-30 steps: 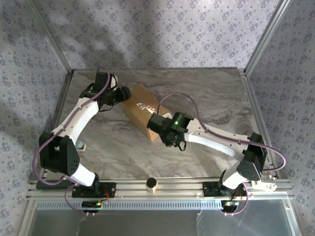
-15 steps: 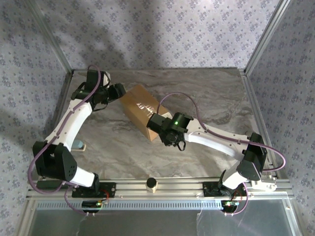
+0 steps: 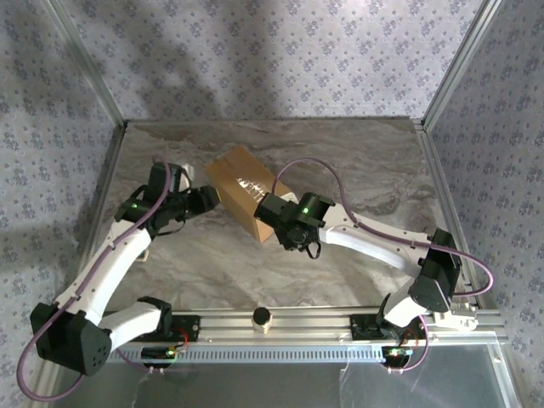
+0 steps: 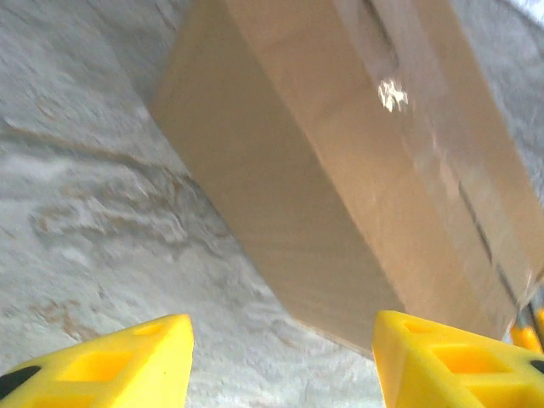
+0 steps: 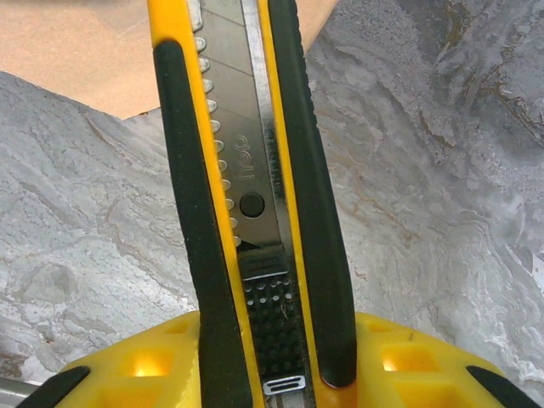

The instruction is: Unpack the express box

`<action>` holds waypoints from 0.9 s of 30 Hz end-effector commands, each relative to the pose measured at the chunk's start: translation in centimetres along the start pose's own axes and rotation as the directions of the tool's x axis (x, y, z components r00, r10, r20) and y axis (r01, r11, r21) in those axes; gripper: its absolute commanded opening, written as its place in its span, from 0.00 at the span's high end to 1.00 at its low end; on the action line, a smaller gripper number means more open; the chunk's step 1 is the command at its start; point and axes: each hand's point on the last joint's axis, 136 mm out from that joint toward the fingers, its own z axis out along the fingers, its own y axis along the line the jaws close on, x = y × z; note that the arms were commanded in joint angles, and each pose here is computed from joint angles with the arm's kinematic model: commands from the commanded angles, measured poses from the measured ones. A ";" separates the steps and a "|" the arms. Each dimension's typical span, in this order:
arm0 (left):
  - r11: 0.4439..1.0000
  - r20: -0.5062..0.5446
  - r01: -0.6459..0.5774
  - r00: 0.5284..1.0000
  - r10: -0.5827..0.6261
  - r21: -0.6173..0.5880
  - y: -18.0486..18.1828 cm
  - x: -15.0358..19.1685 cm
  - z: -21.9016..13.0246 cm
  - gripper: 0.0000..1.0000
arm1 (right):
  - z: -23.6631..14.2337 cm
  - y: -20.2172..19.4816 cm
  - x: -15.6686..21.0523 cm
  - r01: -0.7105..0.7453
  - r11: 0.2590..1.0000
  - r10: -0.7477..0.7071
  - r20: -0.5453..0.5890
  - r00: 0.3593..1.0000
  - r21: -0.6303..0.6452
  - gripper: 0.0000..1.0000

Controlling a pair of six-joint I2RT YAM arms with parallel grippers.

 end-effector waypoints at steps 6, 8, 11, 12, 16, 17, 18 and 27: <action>0.999 -0.129 -0.004 0.992 0.008 0.032 -1.4 4.9 3.5 0.43 | 0.1 0.3 -0.6 0.010 1.000 -0.010 0.011 1.000 -0.018 1.00; 0.999 -0.135 -0.010 0.991 0.016 0.046 -2.1 5.1 4.0 0.43 | 0.1 0.4 -0.6 0.011 1.000 -0.011 0.009 1.000 -0.017 1.00; 0.997 -0.135 -0.025 0.990 0.034 0.069 -3.0 5.2 4.5 0.43 | 0.2 0.4 -0.6 0.015 1.000 -0.015 0.006 1.000 -0.013 1.00; 0.997 -0.133 -0.024 0.991 0.033 0.071 -3.2 5.1 4.6 0.43 | 0.2 0.3 -0.6 0.014 1.000 -0.014 0.007 1.000 -0.012 1.00; 0.996 -0.131 -0.017 0.991 0.029 0.089 -4.0 5.1 5.2 0.44 | -0.1 0.3 -0.7 0.021 1.000 -0.021 0.008 1.000 -0.002 1.00; 0.996 -0.130 -0.016 0.991 0.028 0.091 -4.2 5.1 5.4 0.44 | -0.1 0.4 -0.7 0.023 1.000 -0.023 0.008 1.000 -0.003 1.00; 0.995 -0.128 -0.017 0.991 0.029 0.098 -4.4 5.1 5.5 0.44 | -0.2 0.5 -0.7 0.030 1.000 -0.030 0.009 1.000 -0.003 1.00; 0.993 -0.107 0.014 0.994 -0.002 0.115 -5.1 5.2 6.0 0.44 | -0.7 1.3 -0.3 0.072 0.997 -0.072 0.007 0.997 0.017 1.00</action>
